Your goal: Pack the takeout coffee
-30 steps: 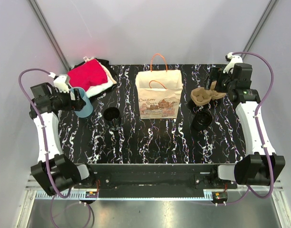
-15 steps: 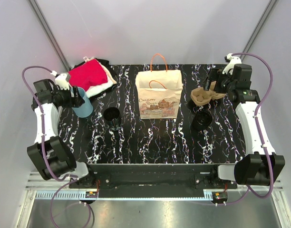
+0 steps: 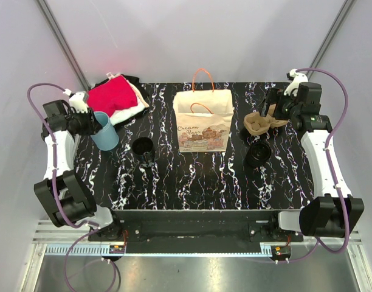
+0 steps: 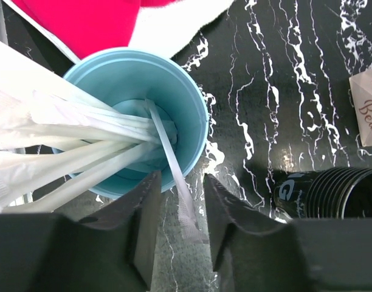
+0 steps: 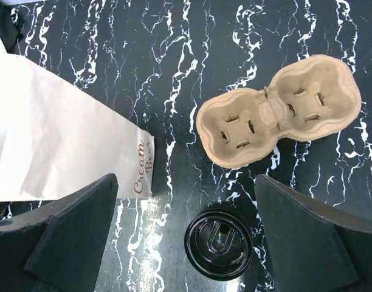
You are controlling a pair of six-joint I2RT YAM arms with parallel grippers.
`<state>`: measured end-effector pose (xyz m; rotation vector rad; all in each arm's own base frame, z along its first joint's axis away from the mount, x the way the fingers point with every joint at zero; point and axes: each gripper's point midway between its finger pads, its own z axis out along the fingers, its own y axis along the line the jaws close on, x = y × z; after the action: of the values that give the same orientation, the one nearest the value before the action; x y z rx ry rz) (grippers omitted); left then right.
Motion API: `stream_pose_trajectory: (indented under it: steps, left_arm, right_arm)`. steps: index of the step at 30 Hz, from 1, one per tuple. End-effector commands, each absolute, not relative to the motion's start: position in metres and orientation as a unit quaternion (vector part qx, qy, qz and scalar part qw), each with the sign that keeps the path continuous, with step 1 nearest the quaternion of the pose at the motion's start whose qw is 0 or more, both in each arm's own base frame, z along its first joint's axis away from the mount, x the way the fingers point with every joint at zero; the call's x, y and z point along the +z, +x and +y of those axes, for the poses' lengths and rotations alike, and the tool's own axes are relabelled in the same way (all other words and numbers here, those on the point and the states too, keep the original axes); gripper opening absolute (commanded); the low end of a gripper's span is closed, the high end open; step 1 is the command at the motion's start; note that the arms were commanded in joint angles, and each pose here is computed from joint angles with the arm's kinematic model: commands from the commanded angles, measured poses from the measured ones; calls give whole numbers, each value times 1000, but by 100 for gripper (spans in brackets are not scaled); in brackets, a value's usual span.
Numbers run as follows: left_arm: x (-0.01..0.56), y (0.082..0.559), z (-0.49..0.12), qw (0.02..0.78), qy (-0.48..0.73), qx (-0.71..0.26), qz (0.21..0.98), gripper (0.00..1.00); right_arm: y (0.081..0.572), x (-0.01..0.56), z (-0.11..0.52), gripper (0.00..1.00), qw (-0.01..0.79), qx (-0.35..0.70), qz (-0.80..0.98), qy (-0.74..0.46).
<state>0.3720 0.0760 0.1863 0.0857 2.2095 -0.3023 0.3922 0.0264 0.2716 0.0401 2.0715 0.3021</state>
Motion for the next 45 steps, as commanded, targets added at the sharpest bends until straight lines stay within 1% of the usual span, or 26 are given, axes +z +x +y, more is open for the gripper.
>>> stream_pose_trajectory:
  steps: [1,3,5,6,7,10,11,12,17,24,30,37,38,40,45]
  left_arm:
    - [211,387,88,478,44,-92,872,30]
    - [211,387,89,478,44,-88,873,27]
    - [210,387,89,476,44,-86,874,22]
    - [209,387,90,475,43,-85,875,20]
    - [209,387,90,475,43,-85,875,15]
    - [209,389,89,475,44,-86,875,7]
    - [209,389,88,475,44,-88,875,1]
    - [213,389,88,479,45,-85,873,0]
    - [229,388,83,489,50,-85,866,0]
    - [290,386,66,531,84,-62,841,0]
    - [343,379,30,558,140,-18,818,0]
    - [403,372,-10,589,182,11,787,0]
    - [419,371,-20,601,192,10,775,0]
    - [430,369,-22,606,193,19,771,0]
    - [471,365,-50,633,218,10,743,0]
  right_arm:
    - [398,278,27,100,515,136,846,18]
    - [398,279,27,100,517,137,845,16]
    - [398,279,27,100,516,139,845,17]
    - [399,278,28,100,514,139,846,17]
    - [398,280,28,100,516,141,845,17]
    - [399,277,29,100,513,143,846,17]
    - [399,277,29,100,513,143,846,17]
    - [398,278,29,100,514,143,846,17]
    - [398,277,29,100,513,145,846,17]
    - [398,279,29,100,515,146,845,17]
    - [398,280,27,100,517,141,844,20]
    - [398,280,22,100,519,136,844,26]
    - [398,280,21,100,519,135,844,28]
    - [398,280,20,100,519,135,843,29]
    - [398,280,17,100,519,135,843,33]
